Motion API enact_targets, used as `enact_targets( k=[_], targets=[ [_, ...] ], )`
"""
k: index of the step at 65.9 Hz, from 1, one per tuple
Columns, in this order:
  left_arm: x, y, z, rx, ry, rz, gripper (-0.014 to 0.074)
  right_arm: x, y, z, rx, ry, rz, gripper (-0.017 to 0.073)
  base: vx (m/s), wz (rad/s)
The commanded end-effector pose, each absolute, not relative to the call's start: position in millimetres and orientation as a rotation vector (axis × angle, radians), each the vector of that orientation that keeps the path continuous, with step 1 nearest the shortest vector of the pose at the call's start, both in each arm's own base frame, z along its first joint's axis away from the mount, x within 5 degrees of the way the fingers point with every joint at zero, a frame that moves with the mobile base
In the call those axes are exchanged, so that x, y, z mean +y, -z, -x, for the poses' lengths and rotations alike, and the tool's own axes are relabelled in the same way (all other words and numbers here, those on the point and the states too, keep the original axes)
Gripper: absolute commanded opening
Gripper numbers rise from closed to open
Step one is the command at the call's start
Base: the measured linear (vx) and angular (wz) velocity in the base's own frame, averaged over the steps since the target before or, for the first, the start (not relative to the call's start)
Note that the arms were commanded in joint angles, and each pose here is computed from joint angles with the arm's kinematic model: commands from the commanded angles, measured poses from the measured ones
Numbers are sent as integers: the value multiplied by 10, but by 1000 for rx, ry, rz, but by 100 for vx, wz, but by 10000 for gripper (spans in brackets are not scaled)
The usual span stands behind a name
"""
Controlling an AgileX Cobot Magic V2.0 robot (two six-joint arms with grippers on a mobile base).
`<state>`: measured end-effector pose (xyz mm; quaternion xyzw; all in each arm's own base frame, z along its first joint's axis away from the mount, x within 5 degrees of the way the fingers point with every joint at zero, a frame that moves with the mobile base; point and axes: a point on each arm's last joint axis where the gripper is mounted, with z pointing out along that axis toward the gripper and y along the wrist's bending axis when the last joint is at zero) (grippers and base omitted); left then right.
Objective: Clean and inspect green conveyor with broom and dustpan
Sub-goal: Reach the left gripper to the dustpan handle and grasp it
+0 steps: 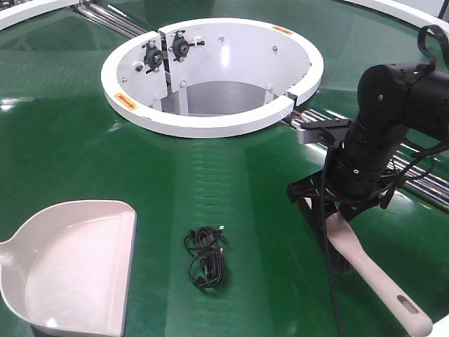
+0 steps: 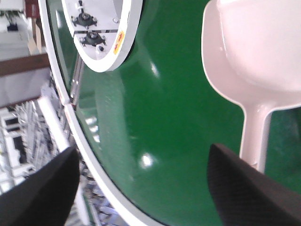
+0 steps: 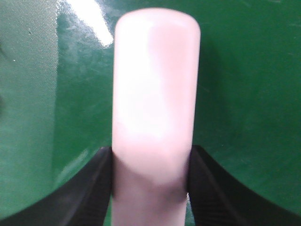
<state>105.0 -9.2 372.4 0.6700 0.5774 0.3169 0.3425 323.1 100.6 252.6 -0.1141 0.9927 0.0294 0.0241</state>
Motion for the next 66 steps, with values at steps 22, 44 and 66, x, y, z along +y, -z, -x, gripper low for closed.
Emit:
enact_targets(
  k=[22,44,66],
  targets=[
    [-99,-3855,-1074,1402,-903,-1747,357,991,-2762,-3199,2998,-111,343,-10,0,0],
    [33,-3719,-1342,1691,-838,-1887,342,991,-2762,-3201,2996,-111,345,-10,0,0],
    [149,-3466,-2217,2209,-597,-1970,344,992,-2762,-3202,2994,-111,345,-10,0,0]
  ],
)
